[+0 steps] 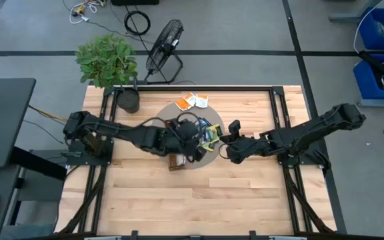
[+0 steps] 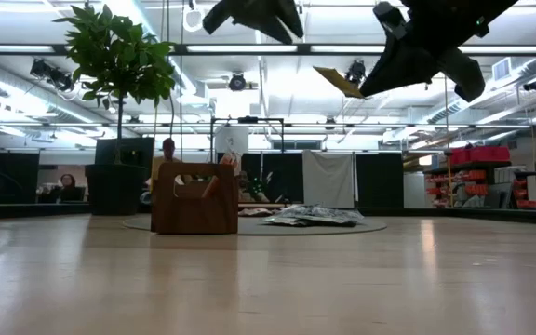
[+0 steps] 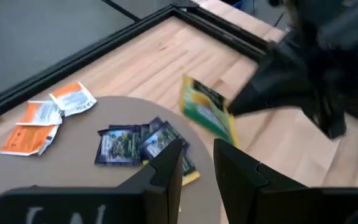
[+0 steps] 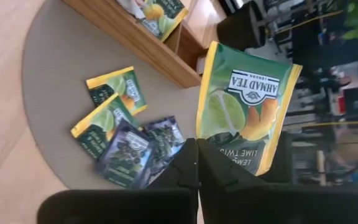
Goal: Pick & Place Tea
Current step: Put the yellow tea bag into the middle section of the wooden organizer
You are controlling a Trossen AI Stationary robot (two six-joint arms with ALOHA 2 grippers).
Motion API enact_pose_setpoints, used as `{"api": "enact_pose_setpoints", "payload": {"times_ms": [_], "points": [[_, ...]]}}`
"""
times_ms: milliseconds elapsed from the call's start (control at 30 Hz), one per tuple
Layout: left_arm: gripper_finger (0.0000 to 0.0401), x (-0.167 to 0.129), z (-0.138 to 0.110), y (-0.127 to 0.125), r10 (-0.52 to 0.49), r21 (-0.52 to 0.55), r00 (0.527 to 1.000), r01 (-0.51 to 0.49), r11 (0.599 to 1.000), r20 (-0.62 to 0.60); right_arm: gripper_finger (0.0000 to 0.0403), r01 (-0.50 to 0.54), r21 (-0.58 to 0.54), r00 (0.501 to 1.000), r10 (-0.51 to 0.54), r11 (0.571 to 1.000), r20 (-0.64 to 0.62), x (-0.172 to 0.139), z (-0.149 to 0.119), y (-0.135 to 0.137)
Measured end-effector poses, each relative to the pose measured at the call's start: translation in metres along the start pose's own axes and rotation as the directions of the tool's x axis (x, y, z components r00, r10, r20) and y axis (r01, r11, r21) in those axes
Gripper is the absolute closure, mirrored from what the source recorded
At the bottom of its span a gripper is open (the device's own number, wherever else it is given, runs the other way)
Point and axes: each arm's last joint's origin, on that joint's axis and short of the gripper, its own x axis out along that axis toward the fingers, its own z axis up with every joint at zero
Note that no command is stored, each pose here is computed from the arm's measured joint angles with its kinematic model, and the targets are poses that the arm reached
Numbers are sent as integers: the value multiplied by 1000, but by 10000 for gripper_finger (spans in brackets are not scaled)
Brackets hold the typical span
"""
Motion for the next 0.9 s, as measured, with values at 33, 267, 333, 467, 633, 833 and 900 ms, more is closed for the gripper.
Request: {"api": "enact_pose_setpoints", "payload": {"times_ms": [33,267,333,467,633,833,900], "points": [[305,3,3,3,-5,-17,1000,5,1000,-5,403,10,-15,1000,-10,1000,3,-1,1,0],[305,29,33,28,-263,-174,959,243,954,-103,403,46,-115,999,-44,992,23,-5,7,2],[305,37,42,38,-344,-230,931,309,923,-127,403,47,-138,999,-44,989,29,-6,7,3],[305,49,54,59,-432,-318,887,366,875,-166,403,47,-177,998,-41,983,36,-7,9,4],[305,58,65,76,-526,-393,830,427,814,-188,403,52,-204,998,-42,977,52,-9,11,5],[304,59,69,80,-621,-461,758,486,743,-201,403,95,-252,993,-73,963,93,-9,16,2],[304,57,68,78,-628,-474,750,484,736,-209,403,118,-264,989,-91,957,112,-10,18,0]]}}
